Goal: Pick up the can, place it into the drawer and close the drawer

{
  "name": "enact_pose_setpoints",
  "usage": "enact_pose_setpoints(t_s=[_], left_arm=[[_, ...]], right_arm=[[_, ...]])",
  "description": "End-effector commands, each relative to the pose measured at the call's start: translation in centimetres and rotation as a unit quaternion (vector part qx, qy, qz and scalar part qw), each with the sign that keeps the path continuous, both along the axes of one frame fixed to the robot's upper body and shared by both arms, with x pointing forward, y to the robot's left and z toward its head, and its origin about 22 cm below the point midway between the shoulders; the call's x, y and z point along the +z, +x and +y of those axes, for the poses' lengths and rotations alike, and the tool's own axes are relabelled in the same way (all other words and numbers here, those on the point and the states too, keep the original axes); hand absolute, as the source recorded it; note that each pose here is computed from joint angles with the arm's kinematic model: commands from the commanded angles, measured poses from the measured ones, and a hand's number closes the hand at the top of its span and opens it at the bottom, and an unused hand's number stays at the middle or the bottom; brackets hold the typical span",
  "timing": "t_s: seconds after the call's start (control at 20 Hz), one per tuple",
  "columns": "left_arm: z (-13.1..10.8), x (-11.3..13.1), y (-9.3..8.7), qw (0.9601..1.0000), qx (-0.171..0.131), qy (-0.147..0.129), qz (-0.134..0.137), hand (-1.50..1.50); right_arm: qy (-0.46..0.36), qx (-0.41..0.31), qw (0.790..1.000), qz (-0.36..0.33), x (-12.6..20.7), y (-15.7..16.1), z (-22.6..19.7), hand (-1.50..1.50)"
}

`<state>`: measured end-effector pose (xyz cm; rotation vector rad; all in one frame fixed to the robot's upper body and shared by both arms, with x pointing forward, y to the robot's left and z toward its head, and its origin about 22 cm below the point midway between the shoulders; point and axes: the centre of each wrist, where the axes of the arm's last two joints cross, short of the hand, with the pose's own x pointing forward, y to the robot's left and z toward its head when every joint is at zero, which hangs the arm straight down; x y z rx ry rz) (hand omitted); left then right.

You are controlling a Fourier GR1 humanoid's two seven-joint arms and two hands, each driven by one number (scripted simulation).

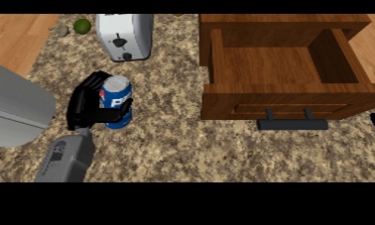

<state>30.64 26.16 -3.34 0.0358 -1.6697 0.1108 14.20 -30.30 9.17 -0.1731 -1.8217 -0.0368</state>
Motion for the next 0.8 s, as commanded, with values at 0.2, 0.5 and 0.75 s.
enact_pose_setpoints(t_s=[0.2, 0.5, 0.75], left_arm=[[-4.2, 5.4, 0.6, 0.9978, -0.046, 0.027, -0.040, 1.50], [-8.9, 11.4, 0.7, 0.9958, -0.070, 0.030, -0.051, 1.50], [-13.1, 15.3, 2.3, 0.9934, -0.096, 0.040, -0.050, 1.50]], right_arm=[[0.000, -0.008, 1.000, -0.004, 0.4, 1.2, 1.3, -1.50], [-0.006, -0.011, 1.000, 0.000, 0.8, 0.7, 0.6, -1.50], [-0.009, 0.003, 1.000, 0.003, 0.2, -0.5, -0.5, -1.50]])
